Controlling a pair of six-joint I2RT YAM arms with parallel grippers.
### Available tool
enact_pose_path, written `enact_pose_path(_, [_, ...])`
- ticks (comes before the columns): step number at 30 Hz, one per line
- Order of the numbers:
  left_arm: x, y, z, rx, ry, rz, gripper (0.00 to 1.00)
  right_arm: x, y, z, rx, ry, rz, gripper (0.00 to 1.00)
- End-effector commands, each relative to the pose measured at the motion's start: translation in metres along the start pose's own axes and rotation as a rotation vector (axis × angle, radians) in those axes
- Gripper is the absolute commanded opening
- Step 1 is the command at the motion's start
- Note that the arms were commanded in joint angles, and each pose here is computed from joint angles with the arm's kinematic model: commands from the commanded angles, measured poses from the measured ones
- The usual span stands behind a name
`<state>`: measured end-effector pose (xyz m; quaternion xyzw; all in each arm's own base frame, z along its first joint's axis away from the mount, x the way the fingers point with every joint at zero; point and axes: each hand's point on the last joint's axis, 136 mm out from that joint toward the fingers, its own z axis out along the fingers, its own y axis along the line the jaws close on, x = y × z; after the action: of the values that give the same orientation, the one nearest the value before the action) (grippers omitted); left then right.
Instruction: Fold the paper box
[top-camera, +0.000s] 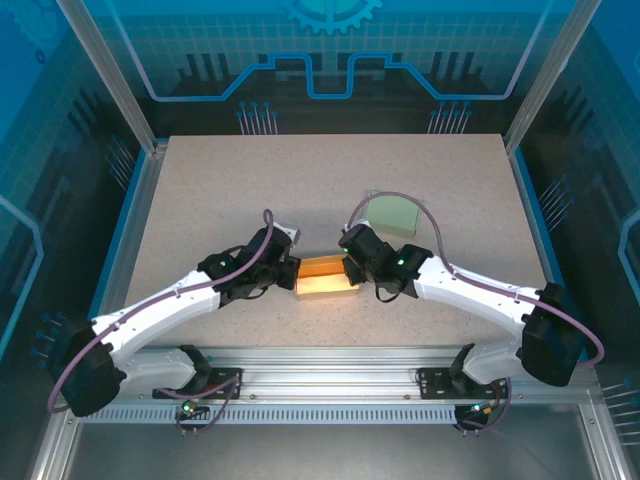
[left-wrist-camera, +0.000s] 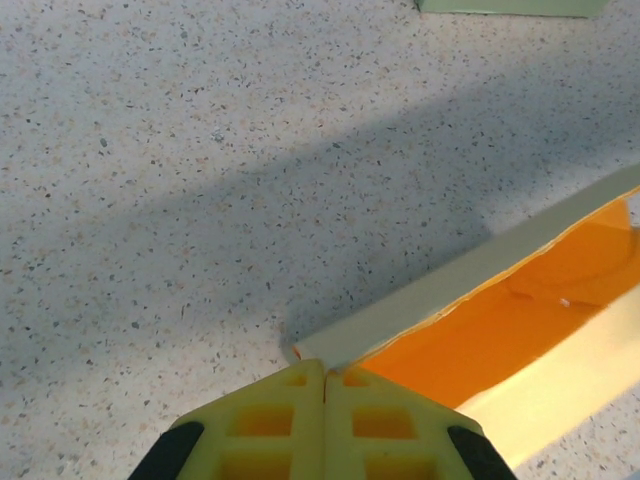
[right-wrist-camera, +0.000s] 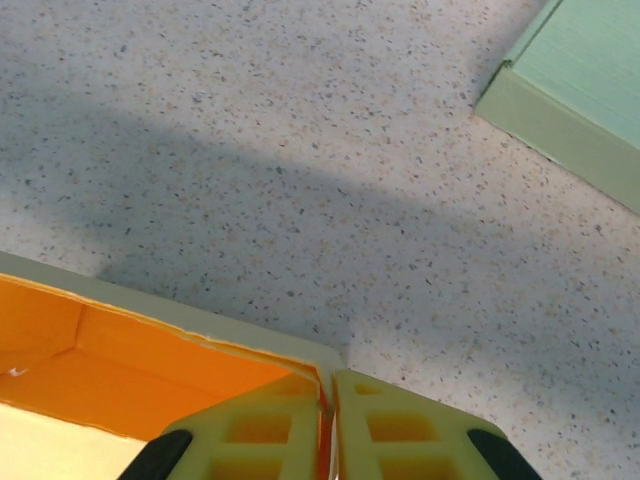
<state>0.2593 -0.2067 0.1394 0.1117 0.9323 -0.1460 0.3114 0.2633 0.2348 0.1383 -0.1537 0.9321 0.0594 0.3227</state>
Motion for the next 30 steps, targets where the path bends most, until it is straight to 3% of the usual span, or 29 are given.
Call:
enact_pose_path(1, [-0.025,-0.016,-0.001,0.053,-0.057,-0.020,0.04,0.003,0.002,-0.003,-0.002,-0.009,0.019,0.12])
enact_pose_path(12, [-0.025,-0.024,0.003,0.088,-0.030,-0.063,0.10,0.003,0.003,0.005,0.003,0.005,0.029,0.12])
enact_pose_path(23, [-0.017,-0.035,-0.002,0.165,0.080,-0.153,0.10,0.004,0.002,0.010,0.011,0.013,0.028,0.12])
enact_pose_path(25, [-0.017,-0.038,-0.004,0.181,0.087,-0.153,0.21,0.004,0.002,0.010,0.012,0.013,0.029,0.12])
enact_pose_path(28, [-0.015,-0.035,-0.005,0.170,0.090,-0.144,0.28,0.004,0.001,0.010,0.012,0.009,0.031,0.12])
enact_pose_path(30, [-0.011,-0.033,-0.004,0.164,0.098,-0.129,0.42,0.004,0.001,0.010,0.013,0.010,0.032,0.12])
